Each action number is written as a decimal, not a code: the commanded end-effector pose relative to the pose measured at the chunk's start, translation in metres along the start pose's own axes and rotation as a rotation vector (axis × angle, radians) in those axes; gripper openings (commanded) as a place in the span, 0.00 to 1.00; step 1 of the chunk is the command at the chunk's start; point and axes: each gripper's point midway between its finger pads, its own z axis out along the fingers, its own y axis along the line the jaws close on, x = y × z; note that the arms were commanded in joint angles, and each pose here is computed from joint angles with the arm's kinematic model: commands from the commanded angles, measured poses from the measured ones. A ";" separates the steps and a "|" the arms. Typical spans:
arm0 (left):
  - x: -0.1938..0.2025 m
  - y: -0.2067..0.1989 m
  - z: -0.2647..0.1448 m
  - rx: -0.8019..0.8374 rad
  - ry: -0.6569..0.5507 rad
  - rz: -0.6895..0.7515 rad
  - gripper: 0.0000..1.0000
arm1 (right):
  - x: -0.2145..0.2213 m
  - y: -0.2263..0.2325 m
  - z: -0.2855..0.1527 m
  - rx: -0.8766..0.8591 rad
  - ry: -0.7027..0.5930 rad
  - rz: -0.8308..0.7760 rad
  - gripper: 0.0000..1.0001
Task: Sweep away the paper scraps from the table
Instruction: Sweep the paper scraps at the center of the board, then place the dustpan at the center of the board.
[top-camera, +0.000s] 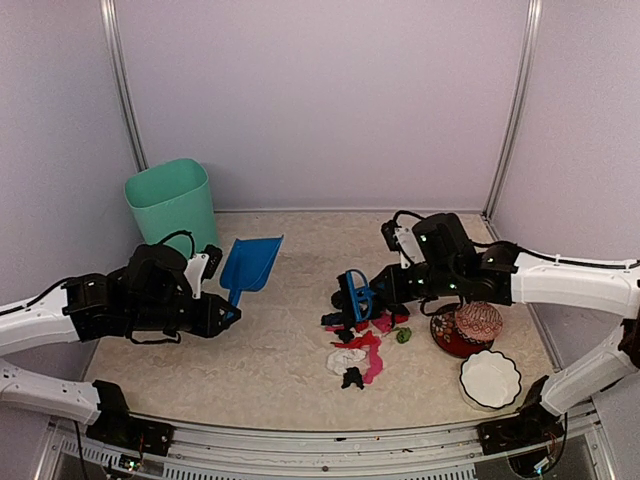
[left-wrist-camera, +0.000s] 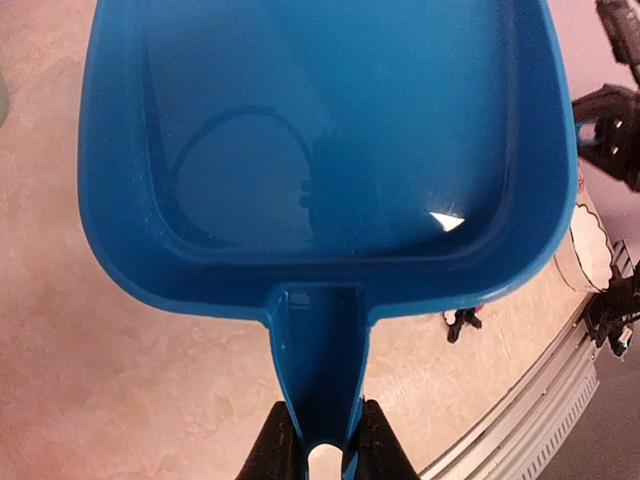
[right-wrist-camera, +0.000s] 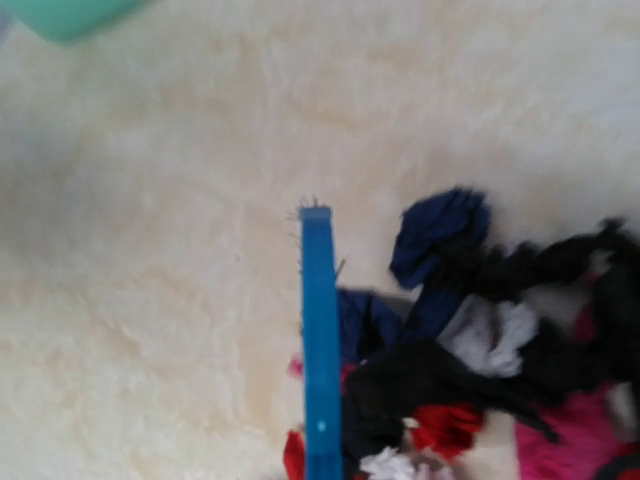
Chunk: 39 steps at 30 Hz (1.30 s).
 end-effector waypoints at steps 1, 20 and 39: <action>0.028 0.004 0.006 -0.088 0.064 -0.044 0.00 | -0.026 -0.011 -0.041 0.011 -0.111 0.006 0.00; 0.090 0.021 0.082 -0.376 0.299 0.062 0.00 | -0.034 -0.047 -0.071 0.139 -0.213 0.021 0.00; 0.069 0.030 0.150 -0.405 0.413 0.170 0.00 | -0.016 -0.060 -0.075 0.173 -0.195 0.022 0.00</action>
